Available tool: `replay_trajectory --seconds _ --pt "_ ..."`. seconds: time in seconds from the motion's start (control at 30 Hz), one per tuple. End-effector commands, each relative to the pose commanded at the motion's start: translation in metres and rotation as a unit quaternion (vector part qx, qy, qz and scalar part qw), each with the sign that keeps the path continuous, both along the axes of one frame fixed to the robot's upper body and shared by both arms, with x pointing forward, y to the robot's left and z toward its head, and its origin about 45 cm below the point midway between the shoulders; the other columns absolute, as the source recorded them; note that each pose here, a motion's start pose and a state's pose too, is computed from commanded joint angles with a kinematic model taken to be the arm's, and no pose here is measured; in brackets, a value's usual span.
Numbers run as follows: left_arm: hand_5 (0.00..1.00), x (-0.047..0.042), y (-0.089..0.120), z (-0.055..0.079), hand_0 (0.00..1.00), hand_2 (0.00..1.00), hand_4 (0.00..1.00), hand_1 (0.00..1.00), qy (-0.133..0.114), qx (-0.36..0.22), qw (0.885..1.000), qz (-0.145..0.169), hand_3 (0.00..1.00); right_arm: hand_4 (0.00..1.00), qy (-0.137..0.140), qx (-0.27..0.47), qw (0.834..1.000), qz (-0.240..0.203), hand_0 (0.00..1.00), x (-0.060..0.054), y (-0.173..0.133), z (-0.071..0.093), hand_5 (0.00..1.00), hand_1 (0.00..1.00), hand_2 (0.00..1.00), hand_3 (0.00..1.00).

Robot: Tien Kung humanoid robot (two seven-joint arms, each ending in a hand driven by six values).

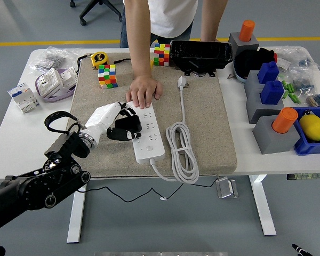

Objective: Put the plug near the board,insert it into the board,press the button,pull the plug out

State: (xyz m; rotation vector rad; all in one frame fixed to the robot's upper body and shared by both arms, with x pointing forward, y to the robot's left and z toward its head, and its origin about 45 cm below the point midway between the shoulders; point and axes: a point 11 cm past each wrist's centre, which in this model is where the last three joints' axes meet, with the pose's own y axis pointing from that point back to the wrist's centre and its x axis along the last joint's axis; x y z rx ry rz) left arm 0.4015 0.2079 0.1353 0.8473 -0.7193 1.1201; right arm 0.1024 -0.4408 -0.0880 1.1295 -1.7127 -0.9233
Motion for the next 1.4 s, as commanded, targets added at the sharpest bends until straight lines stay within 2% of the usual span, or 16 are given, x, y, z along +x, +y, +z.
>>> replay_trajectory --seconds 0.13,0.17,0.33,0.37,0.5,0.73,0.93,1.1,1.33,1.37,1.4 --pt "0.195 -0.0002 0.001 -0.001 0.475 0.556 0.733 0.480 -0.001 -0.006 1.000 0.003 0.556 0.955 0.000 -0.001 1.000 -0.001 0.606 0.000 -0.001 0.000 0.493 0.642 0.644 0.554" --pt "0.142 -0.0004 0.001 -0.001 0.371 0.487 0.651 0.376 -0.001 -0.007 1.000 0.004 0.519 0.955 0.001 -0.001 1.000 0.000 0.606 -0.001 -0.001 0.000 0.492 0.642 0.644 0.554" --pt "0.142 -0.0009 -0.002 0.000 0.371 0.487 0.651 0.376 -0.001 -0.019 1.000 0.000 0.519 0.955 0.001 -0.001 1.000 0.000 0.606 -0.001 0.000 0.000 0.492 0.642 0.644 0.554" --pt "0.091 -0.0011 -0.002 0.000 0.367 0.452 0.627 0.349 -0.002 -0.021 1.000 -0.002 0.507 0.955 0.001 0.000 1.000 0.000 0.606 -0.001 0.000 0.000 0.492 0.641 0.644 0.553" --pt "0.091 -0.0020 -0.004 0.001 0.367 0.452 0.627 0.349 -0.005 -0.026 1.000 -0.010 0.507 0.955 0.000 -0.001 1.000 0.000 0.606 0.000 -0.001 0.000 0.492 0.641 0.644 0.553" --pt "0.063 -0.0022 -0.004 0.011 0.367 0.446 0.617 0.345 -0.034 -0.048 0.998 -0.024 0.504 0.955 0.000 -0.001 1.000 0.001 0.606 -0.001 -0.001 0.000 0.493 0.641 0.644 0.554" --pt "0.054 0.0018 0.012 0.015 0.366 0.441 0.619 0.338 -0.051 -0.052 0.997 -0.010 0.505 0.955 0.001 -0.001 1.000 0.001 0.606 -0.001 -0.001 0.000 0.493 0.643 0.644 0.555" --pt "0.048 0.0047 0.032 0.008 0.367 0.450 0.625 0.341 -0.044 -0.038 0.998 0.013 0.511 0.955 0.000 -0.001 1.000 0.000 0.606 -0.001 -0.001 0.000 0.493 0.642 0.644 0.555" --pt "0.066 0.0032 0.042 -0.004 0.390 0.465 0.636 0.352 -0.023 -0.037 0.999 0.030 0.516 0.955 0.000 0.000 1.000 0.000 0.606 -0.001 0.000 0.000 0.493 0.643 0.644 0.554" --pt "0.116 0.0027 0.043 -0.006 0.502 0.535 0.690 0.467 -0.018 -0.037 0.999 0.032 0.550 0.955 0.000 0.000 1.000 0.000 0.607 0.000 0.000 0.000 0.493 0.643 0.644 0.554" --pt "0.116 0.0022 0.043 -0.008 0.502 0.535 0.690 0.467 -0.014 -0.035 0.999 0.033 0.550 0.955 0.000 0.000 1.000 0.001 0.607 0.000 0.000 0.000 0.493 0.643 0.644 0.554"
